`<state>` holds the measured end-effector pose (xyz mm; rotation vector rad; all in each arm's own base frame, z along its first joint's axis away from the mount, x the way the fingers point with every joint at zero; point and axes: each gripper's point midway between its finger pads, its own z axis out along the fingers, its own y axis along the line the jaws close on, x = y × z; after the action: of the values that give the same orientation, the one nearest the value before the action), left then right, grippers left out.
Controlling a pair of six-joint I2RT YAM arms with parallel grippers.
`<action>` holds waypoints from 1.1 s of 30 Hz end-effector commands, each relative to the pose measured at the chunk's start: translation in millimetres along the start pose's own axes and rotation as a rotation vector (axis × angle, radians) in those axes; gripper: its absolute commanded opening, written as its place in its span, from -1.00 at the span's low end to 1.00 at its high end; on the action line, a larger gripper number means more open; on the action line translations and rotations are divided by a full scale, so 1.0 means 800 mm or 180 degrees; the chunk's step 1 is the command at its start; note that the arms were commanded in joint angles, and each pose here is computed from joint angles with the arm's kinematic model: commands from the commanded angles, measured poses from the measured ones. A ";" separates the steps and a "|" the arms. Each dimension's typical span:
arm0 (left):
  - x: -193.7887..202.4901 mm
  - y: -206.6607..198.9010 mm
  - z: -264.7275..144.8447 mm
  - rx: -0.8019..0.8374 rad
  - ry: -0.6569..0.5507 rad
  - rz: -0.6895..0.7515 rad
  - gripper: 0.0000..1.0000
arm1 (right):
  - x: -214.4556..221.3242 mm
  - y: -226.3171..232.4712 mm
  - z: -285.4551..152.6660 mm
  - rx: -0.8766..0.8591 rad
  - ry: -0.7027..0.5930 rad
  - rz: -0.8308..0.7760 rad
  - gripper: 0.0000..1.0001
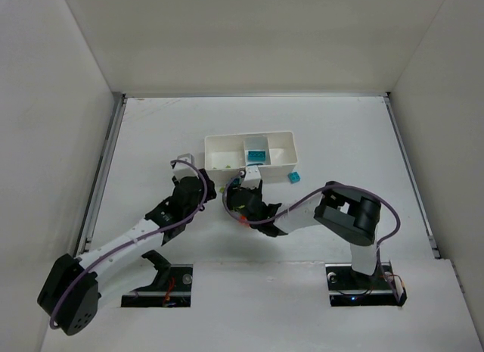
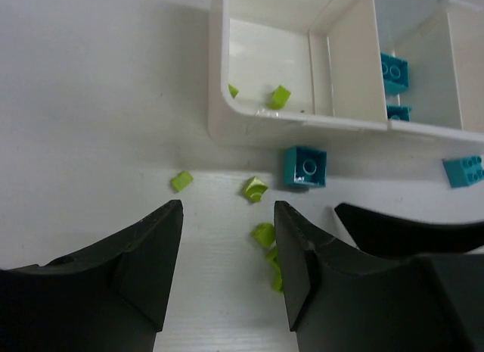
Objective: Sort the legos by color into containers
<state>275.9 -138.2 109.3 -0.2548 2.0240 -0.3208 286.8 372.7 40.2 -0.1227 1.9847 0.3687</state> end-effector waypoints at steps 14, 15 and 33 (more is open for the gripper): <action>0.092 0.012 -0.039 0.0114 0.0436 0.0005 -0.04 | -0.031 0.001 0.045 0.0409 -0.0582 0.0194 0.10; 0.094 0.011 -0.038 0.0111 0.0458 0.0023 -0.05 | -0.031 -0.002 0.046 0.0438 -0.0599 0.0205 -0.02; 0.093 -0.031 0.004 0.0195 0.0348 0.0143 -0.10 | -0.078 -0.012 -0.085 0.0071 -0.0754 0.0322 -0.35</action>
<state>221.1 -163.6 26.2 -0.1275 2.2264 -0.3017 260.1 344.3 100.5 -0.0105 1.7992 0.3624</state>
